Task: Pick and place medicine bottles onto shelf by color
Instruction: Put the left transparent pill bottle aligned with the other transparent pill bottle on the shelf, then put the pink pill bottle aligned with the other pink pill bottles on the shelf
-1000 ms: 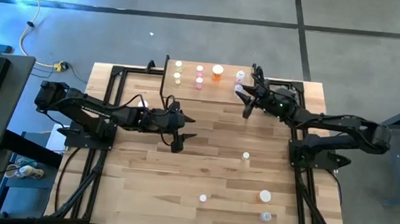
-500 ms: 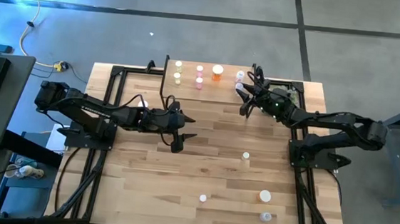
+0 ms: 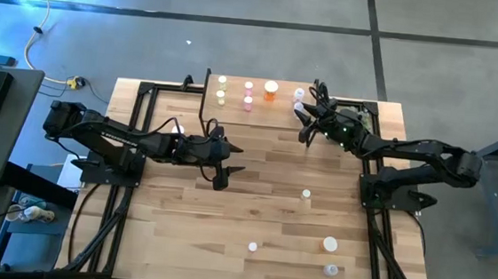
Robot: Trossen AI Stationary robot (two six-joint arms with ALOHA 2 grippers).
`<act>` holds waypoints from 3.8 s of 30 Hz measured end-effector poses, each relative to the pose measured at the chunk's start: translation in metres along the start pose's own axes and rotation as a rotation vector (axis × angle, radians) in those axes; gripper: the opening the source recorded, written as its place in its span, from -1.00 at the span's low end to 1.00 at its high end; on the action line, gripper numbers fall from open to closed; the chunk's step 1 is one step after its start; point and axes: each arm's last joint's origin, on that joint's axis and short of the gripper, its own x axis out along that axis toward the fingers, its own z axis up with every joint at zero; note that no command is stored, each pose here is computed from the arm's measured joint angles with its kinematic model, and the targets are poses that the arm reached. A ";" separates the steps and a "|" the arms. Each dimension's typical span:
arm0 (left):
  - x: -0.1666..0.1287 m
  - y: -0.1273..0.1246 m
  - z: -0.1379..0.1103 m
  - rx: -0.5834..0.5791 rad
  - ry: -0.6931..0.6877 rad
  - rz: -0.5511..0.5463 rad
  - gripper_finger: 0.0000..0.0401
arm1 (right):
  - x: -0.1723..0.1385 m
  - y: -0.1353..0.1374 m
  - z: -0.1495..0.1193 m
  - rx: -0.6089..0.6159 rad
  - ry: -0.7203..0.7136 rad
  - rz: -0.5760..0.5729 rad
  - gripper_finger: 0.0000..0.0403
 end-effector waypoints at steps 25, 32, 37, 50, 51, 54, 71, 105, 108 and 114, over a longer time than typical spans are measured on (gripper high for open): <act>0.000 0.000 -0.001 0.002 0.005 0.000 0.26 | -0.005 -0.001 0.005 -0.001 -0.015 -0.046 -0.10; 0.000 0.000 -0.005 0.013 0.046 0.004 0.26 | -0.016 -0.003 0.015 0.004 -0.045 -0.032 -0.10; 0.000 0.000 -0.006 0.016 0.058 0.004 0.26 | -0.031 0.003 0.023 -0.002 -0.045 0.020 -0.10; -0.003 -0.013 -0.011 0.064 0.112 -0.156 0.26 | -0.070 0.045 0.023 -0.069 0.031 0.286 -0.10; -0.004 -0.016 -0.012 0.068 0.112 -0.176 0.26 | -0.072 0.049 0.022 -0.064 0.034 0.310 -0.10; -0.007 -0.027 -0.013 0.084 0.107 -0.226 0.26 | -0.077 0.061 0.021 -0.030 0.042 0.376 -0.10; 0.001 -0.120 -0.046 0.133 0.050 -0.481 0.26 | -0.092 0.083 0.019 0.023 0.057 0.458 -0.10; 0.073 -0.181 -0.087 0.162 0.034 -0.568 0.26 | -0.092 0.083 0.017 0.018 0.080 0.454 -0.10; 0.073 -0.181 -0.086 0.161 0.033 -0.567 0.26 | -0.092 0.083 0.016 0.016 0.085 0.454 -0.10; 0.076 -0.179 -0.084 0.150 0.028 -0.560 0.26 | -0.092 0.083 0.016 0.014 0.086 0.454 -0.10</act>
